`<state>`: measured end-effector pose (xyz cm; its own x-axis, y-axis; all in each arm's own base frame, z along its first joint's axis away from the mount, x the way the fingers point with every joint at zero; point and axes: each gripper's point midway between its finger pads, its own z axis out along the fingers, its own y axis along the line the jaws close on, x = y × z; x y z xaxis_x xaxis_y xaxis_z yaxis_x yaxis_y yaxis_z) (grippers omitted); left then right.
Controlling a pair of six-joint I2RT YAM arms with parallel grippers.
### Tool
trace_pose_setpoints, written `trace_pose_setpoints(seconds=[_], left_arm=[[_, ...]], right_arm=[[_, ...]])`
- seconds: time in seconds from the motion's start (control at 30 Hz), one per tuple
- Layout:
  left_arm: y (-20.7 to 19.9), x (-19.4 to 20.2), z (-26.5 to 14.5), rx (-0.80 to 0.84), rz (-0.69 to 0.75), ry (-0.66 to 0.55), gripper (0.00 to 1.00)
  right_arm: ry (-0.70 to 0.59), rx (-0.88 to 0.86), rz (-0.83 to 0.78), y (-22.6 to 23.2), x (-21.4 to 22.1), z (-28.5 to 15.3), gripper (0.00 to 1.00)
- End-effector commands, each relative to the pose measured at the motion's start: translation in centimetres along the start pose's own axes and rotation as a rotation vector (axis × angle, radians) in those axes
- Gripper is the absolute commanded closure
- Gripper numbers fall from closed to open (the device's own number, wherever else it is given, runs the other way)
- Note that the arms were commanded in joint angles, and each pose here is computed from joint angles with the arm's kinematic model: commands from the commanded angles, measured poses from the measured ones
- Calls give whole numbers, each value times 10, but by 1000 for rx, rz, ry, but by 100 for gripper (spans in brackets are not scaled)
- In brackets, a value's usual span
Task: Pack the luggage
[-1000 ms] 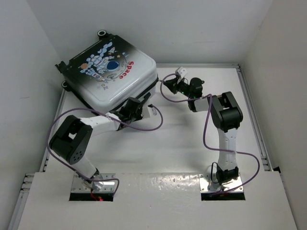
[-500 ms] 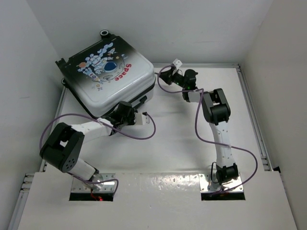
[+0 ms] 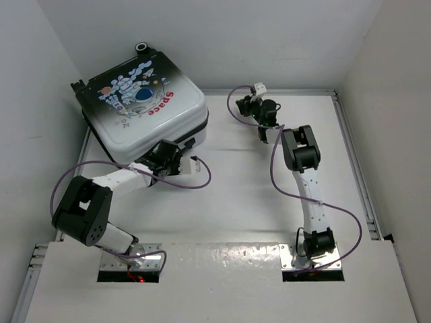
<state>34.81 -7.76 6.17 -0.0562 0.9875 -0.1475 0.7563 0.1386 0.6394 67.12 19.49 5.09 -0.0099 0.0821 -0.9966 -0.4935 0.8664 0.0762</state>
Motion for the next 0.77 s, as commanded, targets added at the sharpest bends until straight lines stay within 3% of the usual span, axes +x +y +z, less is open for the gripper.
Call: trace_pose_setpoints(seconds=[0.0,0.07,0.17,0.23,0.27,0.33,0.37,0.43,0.5,0.53,0.67,0.73], left_arm=[[-15,24,-10,114,-53,119,60],[27,-19,-21,19,-136,8,35],[93,-88,-49,-137,-258,-169,24],[146,-123,-81,-264,-349,-262,20],[156,-143,-89,-281,-378,-304,15],[184,-168,-113,-321,-493,-396,9],[204,-183,-135,-349,-529,-450,0],[217,-191,-151,-338,-585,-482,0],[210,-200,-141,-283,-615,-458,0],[212,-202,-143,-269,-652,-458,0],[231,-169,-115,-253,-919,-405,0],[229,-166,-104,-195,-1002,-417,0]], right_arm=[[-115,15,-7,8,-75,-13,72],[-102,14,-8,9,-98,-41,68],[-82,25,-7,3,-136,-86,57],[-32,24,-1,4,-138,-100,54],[-30,41,-1,0,-161,-119,52],[30,50,16,-1,-161,-134,47],[41,61,15,-2,-183,-150,44],[136,67,47,2,-181,-169,33],[161,89,44,-5,-197,-184,22],[238,104,81,-3,-193,-197,17],[272,210,76,-32,-224,-237,1],[306,265,90,-45,-222,-254,1]])
